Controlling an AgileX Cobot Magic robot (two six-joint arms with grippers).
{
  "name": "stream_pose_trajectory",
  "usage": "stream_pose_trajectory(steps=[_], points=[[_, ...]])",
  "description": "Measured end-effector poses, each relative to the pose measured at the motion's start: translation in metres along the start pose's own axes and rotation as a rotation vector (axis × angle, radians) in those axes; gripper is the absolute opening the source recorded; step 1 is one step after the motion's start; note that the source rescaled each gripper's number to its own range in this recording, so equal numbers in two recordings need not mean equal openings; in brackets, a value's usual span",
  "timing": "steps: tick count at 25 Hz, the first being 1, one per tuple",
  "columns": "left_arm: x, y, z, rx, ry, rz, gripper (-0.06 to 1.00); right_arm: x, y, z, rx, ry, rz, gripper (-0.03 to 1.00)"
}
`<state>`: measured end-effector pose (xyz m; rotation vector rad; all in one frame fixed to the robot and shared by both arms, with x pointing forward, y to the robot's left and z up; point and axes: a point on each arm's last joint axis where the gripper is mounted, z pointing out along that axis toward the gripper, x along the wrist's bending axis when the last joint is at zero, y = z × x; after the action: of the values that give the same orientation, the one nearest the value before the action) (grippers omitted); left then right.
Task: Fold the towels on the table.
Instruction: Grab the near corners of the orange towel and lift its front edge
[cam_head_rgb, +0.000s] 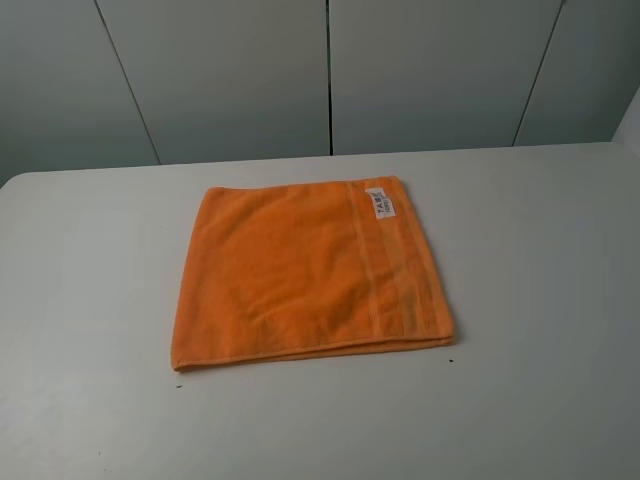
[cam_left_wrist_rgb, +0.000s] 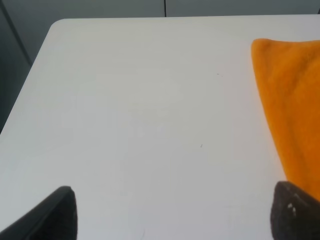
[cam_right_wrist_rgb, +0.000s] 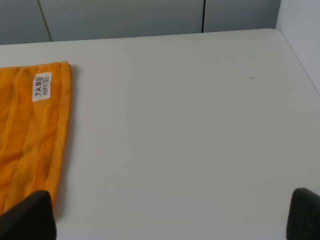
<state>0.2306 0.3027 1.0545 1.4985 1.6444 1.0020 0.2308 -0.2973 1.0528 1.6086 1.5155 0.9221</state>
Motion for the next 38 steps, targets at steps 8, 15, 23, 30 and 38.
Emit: stream_pose_trajectory(steps=[8,15,23,30,38], points=[[0.0,0.0,0.0,0.0,0.0,0.0,1.0,0.0,0.0,0.0,0.0,0.0,0.0,1.0],[0.0,0.0,0.0,0.0,0.0,0.0,1.0,0.0,0.0,0.0,0.0,0.0,0.0,1.0],[0.0,0.0,0.0,0.0,0.0,0.0,1.0,0.0,0.0,0.0,0.0,0.0,0.0,1.0],[0.0,0.0,0.0,0.0,0.0,0.0,1.0,0.0,0.0,0.0,0.0,0.0,0.0,1.0],[0.0,0.0,0.0,0.0,-0.002,-0.003,1.0,0.0,0.0,0.0,0.0,0.0,0.0,1.0]])
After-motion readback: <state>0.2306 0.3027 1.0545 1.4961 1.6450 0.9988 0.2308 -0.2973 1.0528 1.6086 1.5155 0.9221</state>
